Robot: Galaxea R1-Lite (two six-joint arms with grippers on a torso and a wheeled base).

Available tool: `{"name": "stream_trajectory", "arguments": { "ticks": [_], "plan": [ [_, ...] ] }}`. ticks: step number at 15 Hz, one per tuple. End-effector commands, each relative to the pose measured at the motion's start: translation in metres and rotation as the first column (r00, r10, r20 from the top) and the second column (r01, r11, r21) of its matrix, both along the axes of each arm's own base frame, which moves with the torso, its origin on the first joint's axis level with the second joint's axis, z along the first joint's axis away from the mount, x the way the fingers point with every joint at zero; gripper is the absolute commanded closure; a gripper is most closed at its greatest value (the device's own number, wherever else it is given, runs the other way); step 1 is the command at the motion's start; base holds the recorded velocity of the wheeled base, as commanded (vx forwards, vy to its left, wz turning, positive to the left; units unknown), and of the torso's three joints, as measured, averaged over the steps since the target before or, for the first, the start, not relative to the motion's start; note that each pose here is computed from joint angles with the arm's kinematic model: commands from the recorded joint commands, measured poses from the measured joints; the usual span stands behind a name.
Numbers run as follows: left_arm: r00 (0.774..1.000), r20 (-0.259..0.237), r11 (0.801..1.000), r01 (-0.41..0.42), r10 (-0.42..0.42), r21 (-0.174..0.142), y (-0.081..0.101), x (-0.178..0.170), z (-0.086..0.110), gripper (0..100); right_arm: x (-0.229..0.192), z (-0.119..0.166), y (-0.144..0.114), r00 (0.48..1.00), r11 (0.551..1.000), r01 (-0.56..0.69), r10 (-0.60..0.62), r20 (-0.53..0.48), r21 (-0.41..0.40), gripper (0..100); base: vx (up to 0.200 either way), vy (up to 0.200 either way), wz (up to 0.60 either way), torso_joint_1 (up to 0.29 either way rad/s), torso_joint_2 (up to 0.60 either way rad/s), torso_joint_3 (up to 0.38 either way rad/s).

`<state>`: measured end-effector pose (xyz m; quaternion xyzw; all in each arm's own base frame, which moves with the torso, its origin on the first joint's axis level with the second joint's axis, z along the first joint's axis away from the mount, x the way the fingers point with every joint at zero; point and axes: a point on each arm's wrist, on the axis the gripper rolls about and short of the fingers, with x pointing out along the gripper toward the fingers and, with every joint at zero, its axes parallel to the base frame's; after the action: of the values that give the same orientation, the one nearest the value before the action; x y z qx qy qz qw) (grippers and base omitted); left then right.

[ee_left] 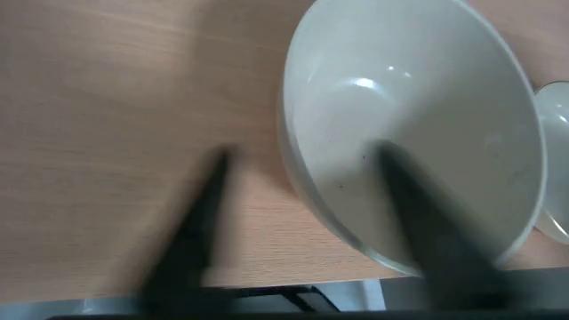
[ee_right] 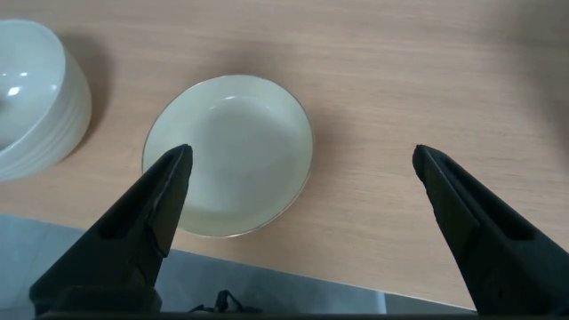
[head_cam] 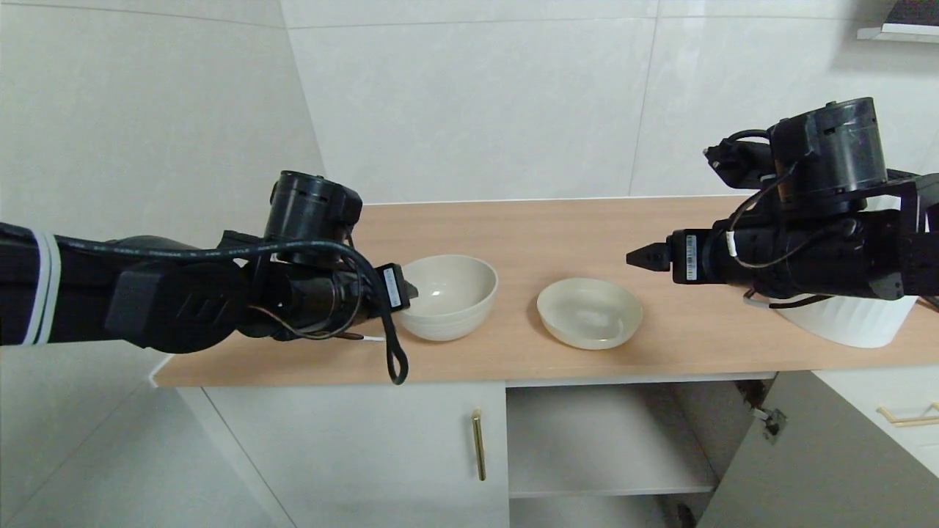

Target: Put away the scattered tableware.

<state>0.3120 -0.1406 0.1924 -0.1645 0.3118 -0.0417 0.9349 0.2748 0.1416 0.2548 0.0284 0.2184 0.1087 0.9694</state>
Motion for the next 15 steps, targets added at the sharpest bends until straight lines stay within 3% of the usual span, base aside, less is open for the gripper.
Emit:
{"name": "stream_trajectory", "arguments": {
  "ticks": [1, 6, 8, 15],
  "plan": [
    [1.000, 0.001, 1.000, 0.000, 0.000, -0.001, 0.000, 0.000, 0.000, 100, -0.001, 0.002, 0.000, 1.000, 1.000, -0.001, 0.001, 0.004, 0.002, 0, 0.000, 0.000, 0.00, 0.000, 0.00, 0.000],
    [0.998, 0.066, 1.000, 0.012, -0.010, -0.029, 0.010, -0.023, 0.026, 100, -0.001, 0.002, -0.001, 1.000, 1.000, -0.002, 0.002, 0.005, 0.004, 0, 0.000, 0.000, 0.00, 0.000, 0.00, 0.000],
    [0.995, 0.097, 0.998, 0.043, -0.038, -0.056, 0.016, -0.036, 0.039, 100, 0.001, -0.002, 0.001, 1.000, 1.000, -0.002, 0.002, -0.006, -0.001, 0, 0.000, 0.000, 0.00, 0.000, 0.00, 0.000],
    [0.993, 0.102, 0.995, 0.063, -0.056, -0.071, 0.018, -0.042, 0.043, 100, 0.045, -0.051, 0.013, 0.991, 0.996, 0.039, -0.049, -0.126, -0.080, 0, 0.000, 0.000, 0.00, 0.000, 0.00, 0.000]
  ]
}}
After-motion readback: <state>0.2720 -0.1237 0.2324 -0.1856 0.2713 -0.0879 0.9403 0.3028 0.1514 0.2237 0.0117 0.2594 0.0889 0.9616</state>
